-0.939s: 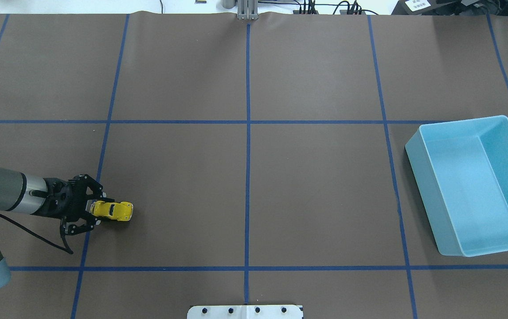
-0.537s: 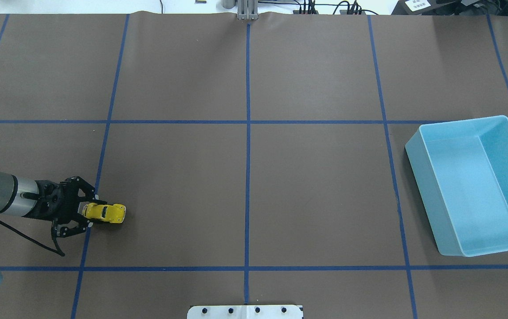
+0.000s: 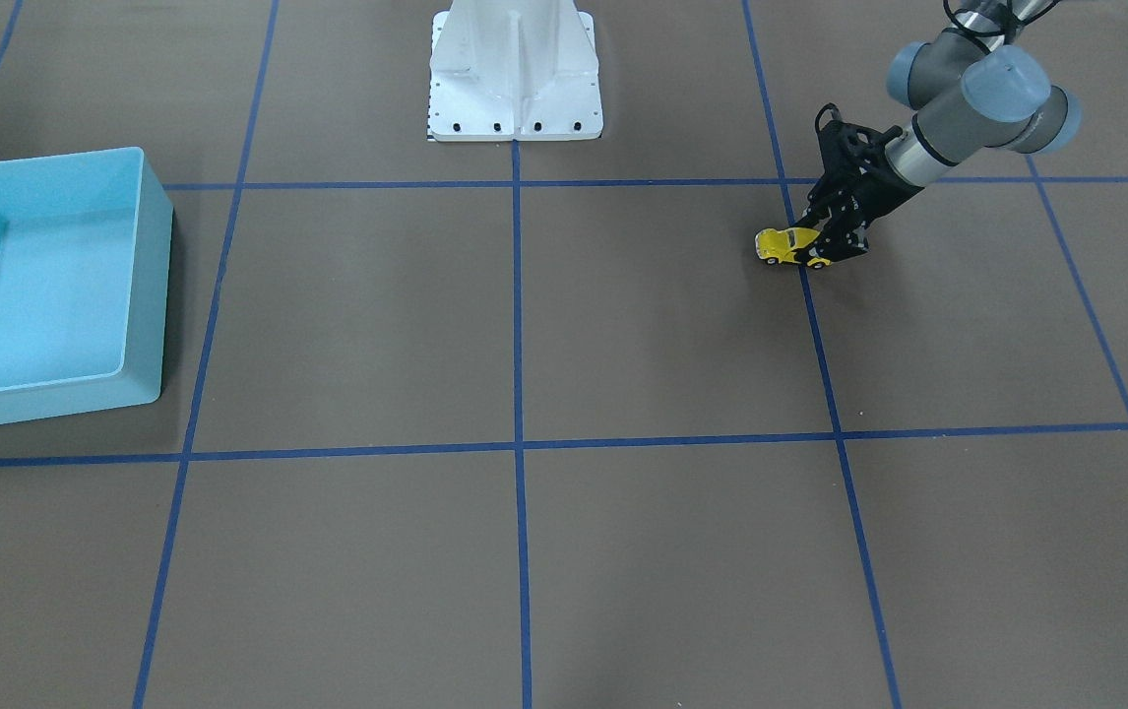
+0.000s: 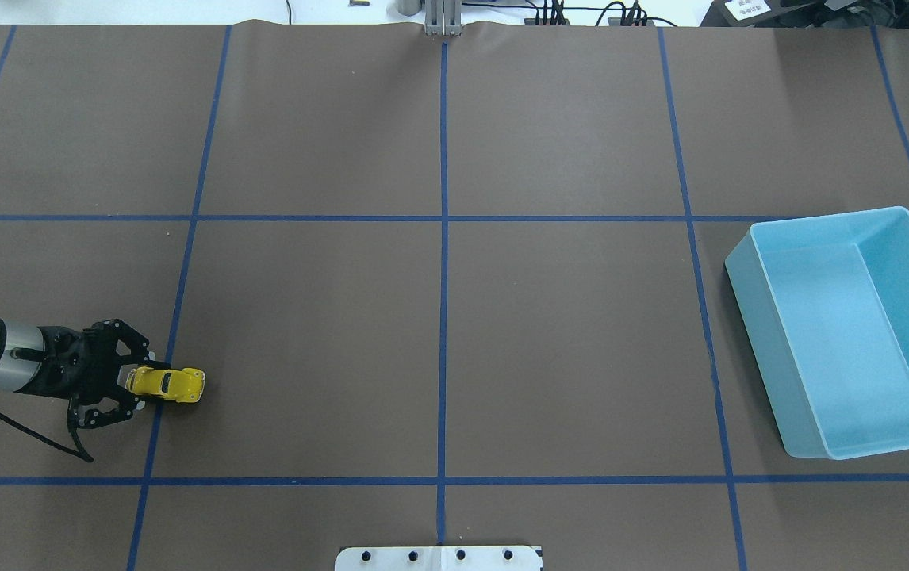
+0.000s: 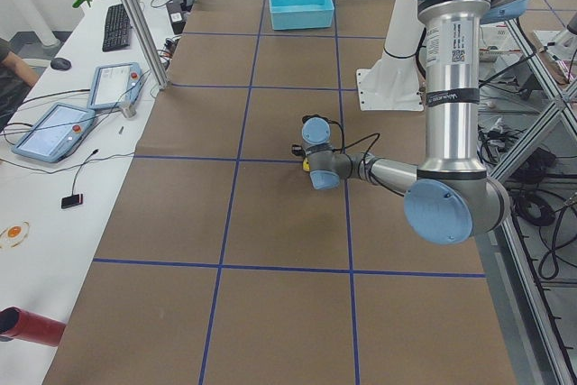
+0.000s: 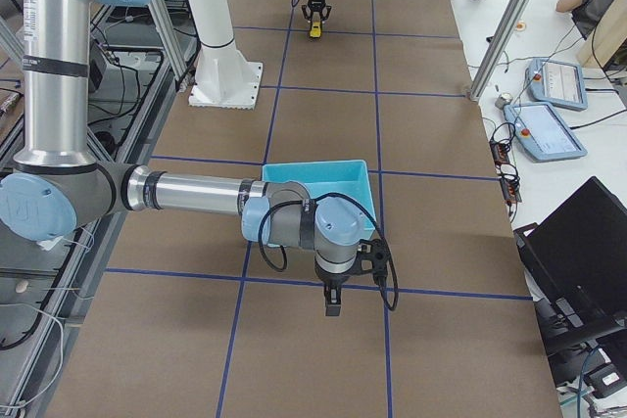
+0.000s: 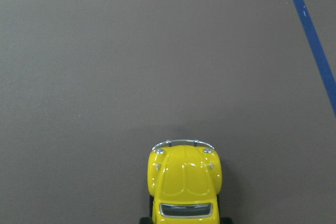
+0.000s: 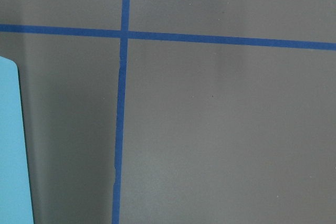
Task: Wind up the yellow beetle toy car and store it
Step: 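Drag the car back along the table with the left gripper to wind it, then open the left gripper to release the car and withdraw the left arm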
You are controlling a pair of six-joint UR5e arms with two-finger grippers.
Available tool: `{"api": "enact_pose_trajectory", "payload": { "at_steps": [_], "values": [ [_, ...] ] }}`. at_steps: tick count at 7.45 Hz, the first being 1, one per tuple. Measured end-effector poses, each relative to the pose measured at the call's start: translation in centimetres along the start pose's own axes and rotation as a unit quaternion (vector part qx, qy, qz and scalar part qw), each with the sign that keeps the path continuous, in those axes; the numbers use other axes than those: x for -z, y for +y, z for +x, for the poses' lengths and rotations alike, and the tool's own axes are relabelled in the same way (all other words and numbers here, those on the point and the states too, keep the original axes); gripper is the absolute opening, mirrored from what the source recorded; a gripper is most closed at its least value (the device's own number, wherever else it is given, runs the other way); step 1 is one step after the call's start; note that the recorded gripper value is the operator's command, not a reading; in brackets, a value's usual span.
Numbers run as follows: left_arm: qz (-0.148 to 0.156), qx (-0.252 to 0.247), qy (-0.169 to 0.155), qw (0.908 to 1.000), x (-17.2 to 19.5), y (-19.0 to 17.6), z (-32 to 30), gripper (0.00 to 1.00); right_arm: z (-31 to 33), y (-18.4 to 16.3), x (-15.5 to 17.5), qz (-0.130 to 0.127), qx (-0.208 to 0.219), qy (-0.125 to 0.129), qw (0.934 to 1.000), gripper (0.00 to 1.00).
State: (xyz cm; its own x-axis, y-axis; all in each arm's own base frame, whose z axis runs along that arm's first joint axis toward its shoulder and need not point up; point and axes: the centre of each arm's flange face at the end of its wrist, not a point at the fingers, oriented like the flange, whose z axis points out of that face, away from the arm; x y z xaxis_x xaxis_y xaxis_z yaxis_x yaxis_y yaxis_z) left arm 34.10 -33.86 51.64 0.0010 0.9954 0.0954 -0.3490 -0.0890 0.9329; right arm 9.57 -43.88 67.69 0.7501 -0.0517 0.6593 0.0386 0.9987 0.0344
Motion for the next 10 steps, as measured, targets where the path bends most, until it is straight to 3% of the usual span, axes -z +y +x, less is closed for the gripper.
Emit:
{"api": "enact_pose_trajectory", "payload": {
  "at_steps": [3, 4, 5, 10],
  "values": [
    [0.003, 0.002, 0.000, 1.0000, 0.2, 1.9, 0.2, 0.22, -0.1, -0.1, 0.0, 0.001, 0.001, 0.000, 1.0000, 0.99],
    [0.004, 0.002, -0.002, 1.0000, 0.4, 2.5, 0.1, 0.43, -0.1, -0.1, 0.1, 0.001, 0.002, 0.000, 1.0000, 0.99],
    [0.001, 0.006, -0.003, 1.0000, 0.7, 3.0, 0.0, 0.99, -0.2, -0.2, 0.2, 0.002, 0.002, 0.000, 1.0000, 0.99],
    [0.001, 0.011, -0.017, 0.9998, 2.3, 4.7, -0.3, 1.00, -0.4, -0.4, 0.4, 0.005, 0.004, 0.000, 1.0000, 0.99]
  ]
}}
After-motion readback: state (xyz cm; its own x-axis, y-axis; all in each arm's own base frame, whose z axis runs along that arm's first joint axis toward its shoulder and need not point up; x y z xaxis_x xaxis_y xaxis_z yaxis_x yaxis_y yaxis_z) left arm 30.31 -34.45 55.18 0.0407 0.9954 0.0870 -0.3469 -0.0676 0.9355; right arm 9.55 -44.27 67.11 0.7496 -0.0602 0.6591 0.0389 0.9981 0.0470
